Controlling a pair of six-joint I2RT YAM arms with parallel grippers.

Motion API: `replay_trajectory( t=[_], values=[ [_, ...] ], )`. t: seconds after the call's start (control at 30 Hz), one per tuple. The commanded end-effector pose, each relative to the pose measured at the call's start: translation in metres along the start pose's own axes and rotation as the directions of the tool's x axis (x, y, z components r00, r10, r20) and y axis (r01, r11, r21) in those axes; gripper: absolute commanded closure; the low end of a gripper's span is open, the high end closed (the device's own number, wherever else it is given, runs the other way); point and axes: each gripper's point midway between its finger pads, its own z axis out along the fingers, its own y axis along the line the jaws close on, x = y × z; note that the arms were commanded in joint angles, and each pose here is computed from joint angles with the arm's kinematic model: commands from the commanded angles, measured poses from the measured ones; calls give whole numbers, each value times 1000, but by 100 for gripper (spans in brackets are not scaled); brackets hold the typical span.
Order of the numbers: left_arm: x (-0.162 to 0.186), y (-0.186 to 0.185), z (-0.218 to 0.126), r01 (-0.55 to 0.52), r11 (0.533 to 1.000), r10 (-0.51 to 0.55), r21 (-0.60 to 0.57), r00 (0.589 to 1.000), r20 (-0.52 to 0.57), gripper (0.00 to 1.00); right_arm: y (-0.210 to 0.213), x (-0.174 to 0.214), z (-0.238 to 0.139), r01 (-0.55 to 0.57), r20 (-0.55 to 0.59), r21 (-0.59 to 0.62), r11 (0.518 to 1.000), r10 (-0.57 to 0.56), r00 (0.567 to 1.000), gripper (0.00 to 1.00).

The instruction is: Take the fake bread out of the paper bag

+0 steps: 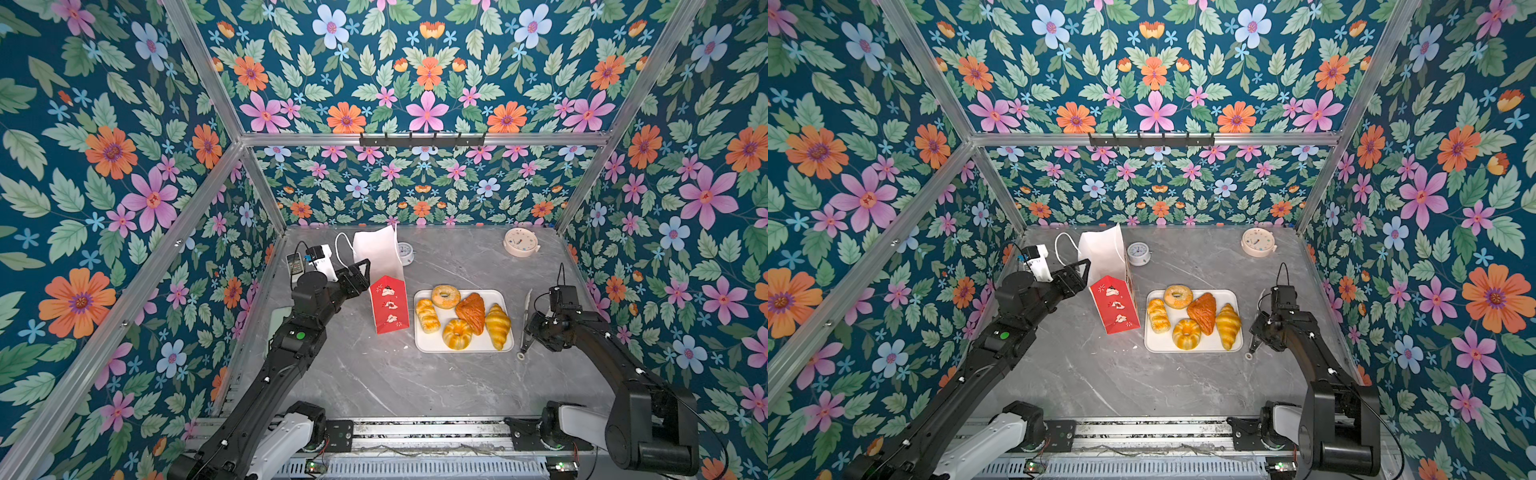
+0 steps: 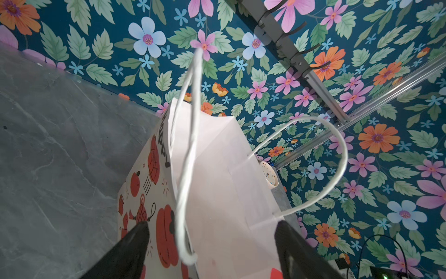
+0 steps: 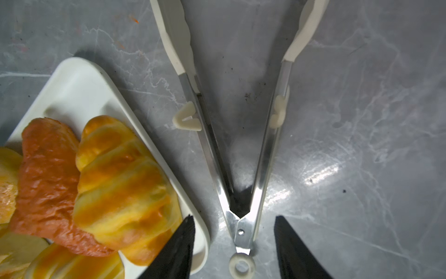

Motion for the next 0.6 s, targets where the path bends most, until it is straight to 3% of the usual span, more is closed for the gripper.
replay_trajectory(
  t=[0.0, 0.13, 0.27, 0.43, 0.57],
  values=[
    [-20, -11, -12, -82, 997, 82, -11, 996, 26, 3, 6, -7, -5, 0, 37, -30, 1000, 1, 999, 46],
    [-44, -16, -50, -173, 979, 176, -105, 984, 21, 0, 9, -14, -18, 23, 95, -49, 999, -19, 995, 46],
    [-68, -7, -104, -226, 948, 255, -222, 961, 110, 0, 15, -21, -31, 61, 161, -80, 995, -47, 986, 46],
    [-46, 84, -141, -213, 795, 373, -568, 910, 180, 6, 30, -35, -44, 144, 307, -131, 981, -97, 947, 47],
    [-8, 133, -126, -169, 732, 360, -660, 918, 165, 8, 49, -45, -59, 228, 441, -170, 959, -133, 887, 47]
  ],
)
